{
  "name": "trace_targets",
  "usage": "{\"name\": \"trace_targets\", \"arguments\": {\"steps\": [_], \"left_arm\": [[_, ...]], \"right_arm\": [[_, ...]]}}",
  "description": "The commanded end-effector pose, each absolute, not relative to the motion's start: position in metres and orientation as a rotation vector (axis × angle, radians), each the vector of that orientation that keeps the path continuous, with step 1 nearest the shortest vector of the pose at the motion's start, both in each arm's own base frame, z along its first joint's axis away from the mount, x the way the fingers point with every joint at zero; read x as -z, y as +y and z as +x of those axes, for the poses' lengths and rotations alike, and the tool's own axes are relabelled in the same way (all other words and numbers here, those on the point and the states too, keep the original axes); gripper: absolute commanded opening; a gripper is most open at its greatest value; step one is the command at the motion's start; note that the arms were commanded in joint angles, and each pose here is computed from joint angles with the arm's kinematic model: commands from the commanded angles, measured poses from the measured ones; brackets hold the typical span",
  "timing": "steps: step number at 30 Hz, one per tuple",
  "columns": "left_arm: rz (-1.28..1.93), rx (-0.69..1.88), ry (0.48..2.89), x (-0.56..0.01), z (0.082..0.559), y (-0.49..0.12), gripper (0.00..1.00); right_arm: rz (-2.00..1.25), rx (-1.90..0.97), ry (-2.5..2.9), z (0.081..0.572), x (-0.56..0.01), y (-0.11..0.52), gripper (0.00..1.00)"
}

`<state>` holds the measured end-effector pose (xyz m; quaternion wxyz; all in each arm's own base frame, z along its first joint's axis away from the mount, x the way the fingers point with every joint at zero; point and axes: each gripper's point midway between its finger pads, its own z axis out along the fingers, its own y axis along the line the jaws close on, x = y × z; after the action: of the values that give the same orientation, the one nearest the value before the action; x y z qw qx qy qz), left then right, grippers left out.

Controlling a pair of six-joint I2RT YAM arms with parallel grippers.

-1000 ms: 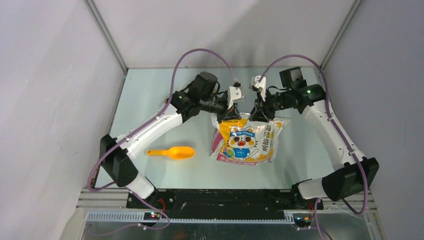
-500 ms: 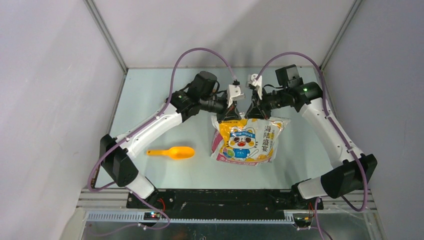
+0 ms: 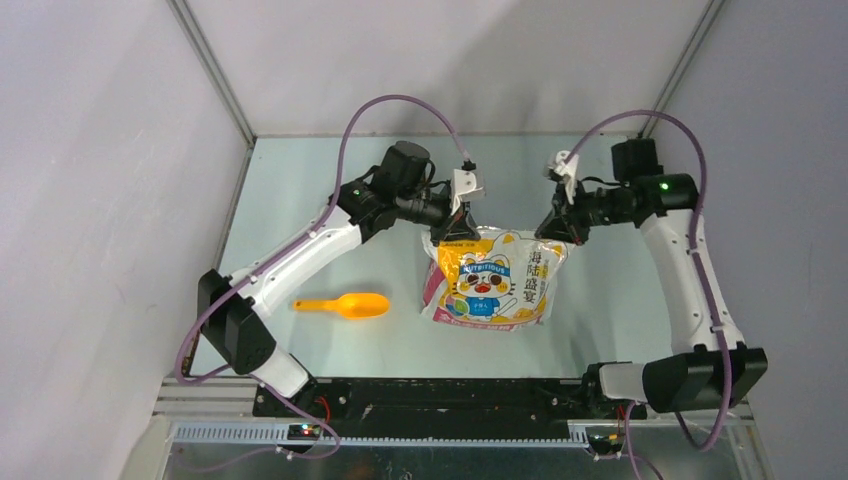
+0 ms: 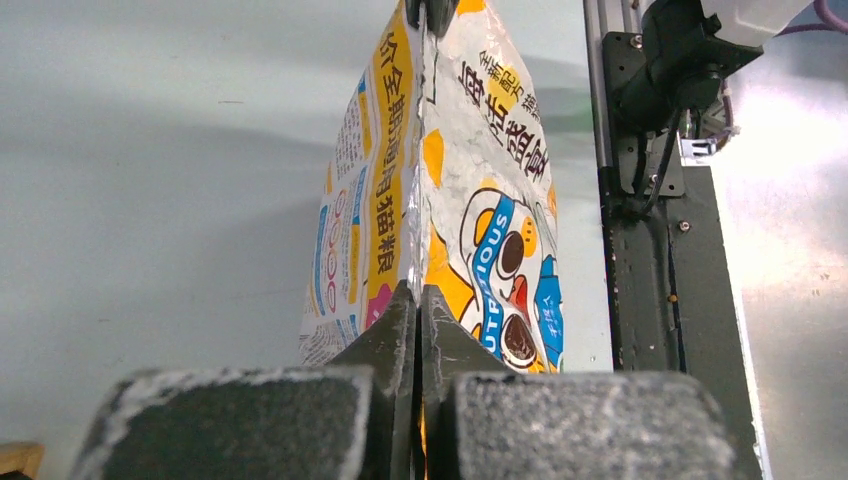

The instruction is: Serve the pet food

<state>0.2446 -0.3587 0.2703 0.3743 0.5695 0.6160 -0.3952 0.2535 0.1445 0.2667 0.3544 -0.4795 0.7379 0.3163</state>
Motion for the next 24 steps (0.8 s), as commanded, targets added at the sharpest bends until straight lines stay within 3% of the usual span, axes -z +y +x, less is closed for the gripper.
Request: {"name": "trace_targets", "arguments": {"steps": [1, 2, 4, 6, 7, 9, 10, 11, 12, 13, 14, 15, 16, 18, 20, 21, 22, 24], "left_arm": [[1.450, 0.991, 1.526, -0.297, 0.236, -0.337, 0.00], [1.450, 0.990, 1.528, -0.296, 0.236, -0.337, 0.00], [1.447, 0.987, 1.527, -0.297, 0.237, -0.337, 0.00], [1.446, 0.985, 1.526, -0.298, 0.237, -0.337, 0.00], [1.445, 0.984, 1.525, -0.298, 0.238, -0.336, 0.00], [1.445, 0.981, 1.527, -0.298, 0.239, -0.337, 0.00], [1.445, 0.979, 1.524, -0.299, 0.239, -0.336, 0.00], [1.444, 0.978, 1.524, -0.299, 0.239, -0.336, 0.00], [1.445, 0.976, 1.525, -0.300, 0.239, -0.336, 0.00], [1.446, 0.976, 1.526, -0.299, 0.239, -0.336, 0.00], [1.448, 0.969, 1.524, -0.300, 0.240, -0.336, 0.00], [1.451, 0.967, 1.525, -0.299, 0.240, -0.336, 0.00], [1.451, 0.963, 1.526, -0.300, 0.240, -0.335, 0.00], [1.449, 0.950, 1.526, -0.301, 0.241, -0.334, 0.00], [1.436, 0.921, 1.528, -0.304, 0.244, -0.332, 0.11], [1.428, 0.902, 1.532, -0.305, 0.247, -0.330, 0.22], [1.412, 0.886, 1.526, -0.313, 0.250, -0.326, 0.28], [1.387, 0.855, 1.526, -0.326, 0.255, -0.313, 0.38]], "right_arm": [[-1.177, -0.594, 1.953, 0.248, -0.272, 0.093, 0.13], [-1.170, -0.580, 1.965, 0.246, -0.271, 0.090, 0.18], [-1.191, -0.546, 1.980, 0.239, -0.266, 0.078, 0.04], [-1.209, -0.541, 1.975, 0.233, -0.264, 0.071, 0.00], [-1.191, -0.526, 1.990, 0.233, -0.264, 0.065, 0.03], [-1.160, -0.488, 2.031, 0.235, -0.261, 0.057, 0.21], [-1.158, -0.476, 2.031, 0.236, -0.261, 0.054, 0.17], [-1.171, -0.460, 2.019, 0.235, -0.261, 0.051, 0.03], [-1.172, -0.448, 2.010, 0.235, -0.262, 0.047, 0.00], [-1.165, -0.440, 2.012, 0.236, -0.262, 0.045, 0.01], [-1.147, -0.428, 2.032, 0.236, -0.261, 0.042, 0.17], [-1.141, -0.412, 2.035, 0.238, -0.261, 0.040, 0.20], [-1.149, -0.397, 2.034, 0.238, -0.260, 0.037, 0.05], [-1.164, -0.414, 2.021, 0.233, -0.261, 0.037, 0.00], [-1.124, -0.421, 2.040, 0.233, -0.262, 0.036, 0.01], [-1.110, -0.409, 2.041, 0.235, -0.263, 0.034, 0.06], [-1.074, -0.395, 2.059, 0.234, -0.265, 0.032, 0.18], [-1.014, -0.355, 2.066, 0.235, -0.271, 0.026, 0.30]]}}
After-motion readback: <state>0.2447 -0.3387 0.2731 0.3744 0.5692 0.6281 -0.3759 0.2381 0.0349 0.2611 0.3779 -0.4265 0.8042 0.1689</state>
